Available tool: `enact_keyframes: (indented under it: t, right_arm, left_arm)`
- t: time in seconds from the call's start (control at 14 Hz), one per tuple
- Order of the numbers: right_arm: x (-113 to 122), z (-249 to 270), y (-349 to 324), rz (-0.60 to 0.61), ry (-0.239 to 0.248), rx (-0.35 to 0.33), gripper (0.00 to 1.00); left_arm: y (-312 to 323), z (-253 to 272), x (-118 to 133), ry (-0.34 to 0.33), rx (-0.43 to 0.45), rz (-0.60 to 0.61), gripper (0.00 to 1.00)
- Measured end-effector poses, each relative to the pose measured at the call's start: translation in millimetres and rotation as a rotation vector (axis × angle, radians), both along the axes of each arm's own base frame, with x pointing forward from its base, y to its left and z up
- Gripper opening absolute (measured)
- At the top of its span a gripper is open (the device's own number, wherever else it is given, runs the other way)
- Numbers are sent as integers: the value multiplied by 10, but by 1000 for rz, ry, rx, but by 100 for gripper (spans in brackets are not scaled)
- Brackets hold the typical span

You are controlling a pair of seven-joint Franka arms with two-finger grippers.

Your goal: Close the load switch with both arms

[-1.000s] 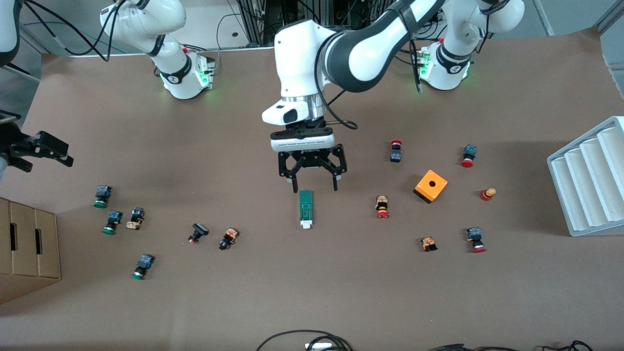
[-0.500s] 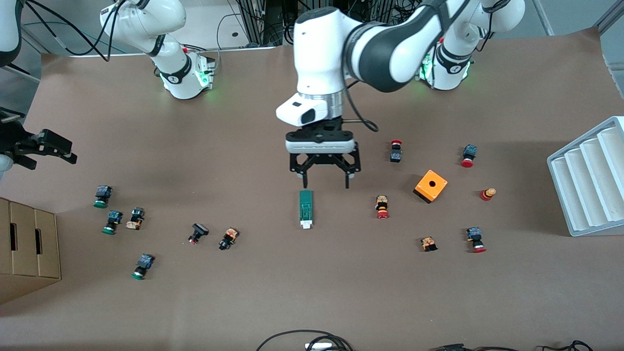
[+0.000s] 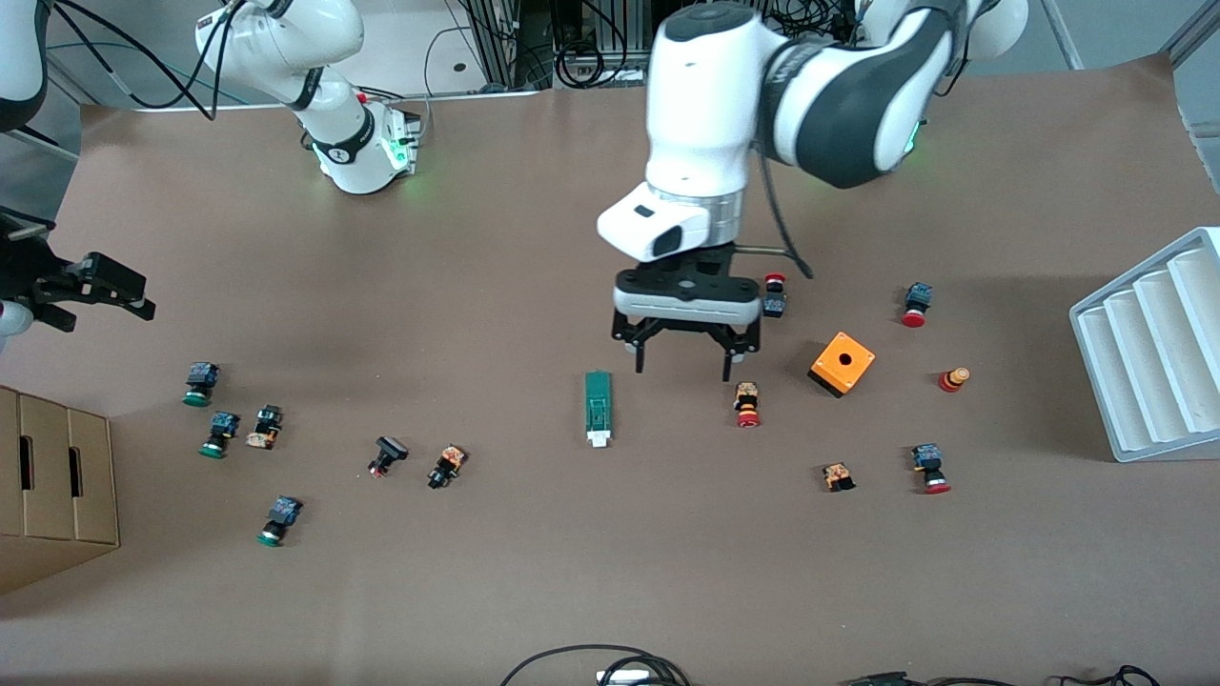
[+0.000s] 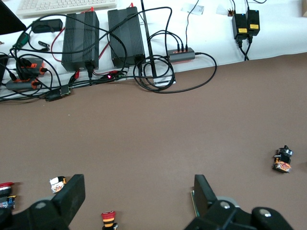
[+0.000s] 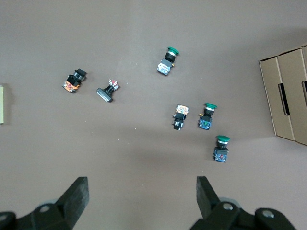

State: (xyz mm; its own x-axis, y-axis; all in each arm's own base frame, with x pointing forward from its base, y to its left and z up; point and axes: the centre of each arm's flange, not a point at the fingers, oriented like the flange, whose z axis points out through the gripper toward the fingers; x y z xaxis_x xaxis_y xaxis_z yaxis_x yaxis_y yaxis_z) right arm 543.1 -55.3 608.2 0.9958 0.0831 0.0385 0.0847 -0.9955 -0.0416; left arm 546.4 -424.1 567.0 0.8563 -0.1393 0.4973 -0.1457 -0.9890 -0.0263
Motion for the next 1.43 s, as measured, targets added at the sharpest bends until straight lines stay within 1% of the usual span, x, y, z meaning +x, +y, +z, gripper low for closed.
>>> enact_keyframes:
  t: [0.57,0.71,0.86,0.93,1.07,1.21,1.43]
  right_arm:
    - [1,14,1,0,-3,0,100]
    - [1,14,4,1,-3,0,100]
    - [2,15,15,3,-3,0,100]
    - [2,15,19,3,-3,0,100]
    - [2,16,19,4,-3,0,100]
    - [2,16,20,4,-3,0,100]
    - [3,15,23,4,-3,0,100]
  left_arm:
    - [815,205,441,61,-66,29,100]
    - [1042,219,526,90,-70,56,100]
    - [1309,233,583,136,-64,105,100]
    - [1437,263,602,148,-57,123,100]
    - [1592,304,580,187,-41,137,100]
    - [1696,309,558,228,-52,155,100]
    - [2035,254,651,274,-87,205,100]
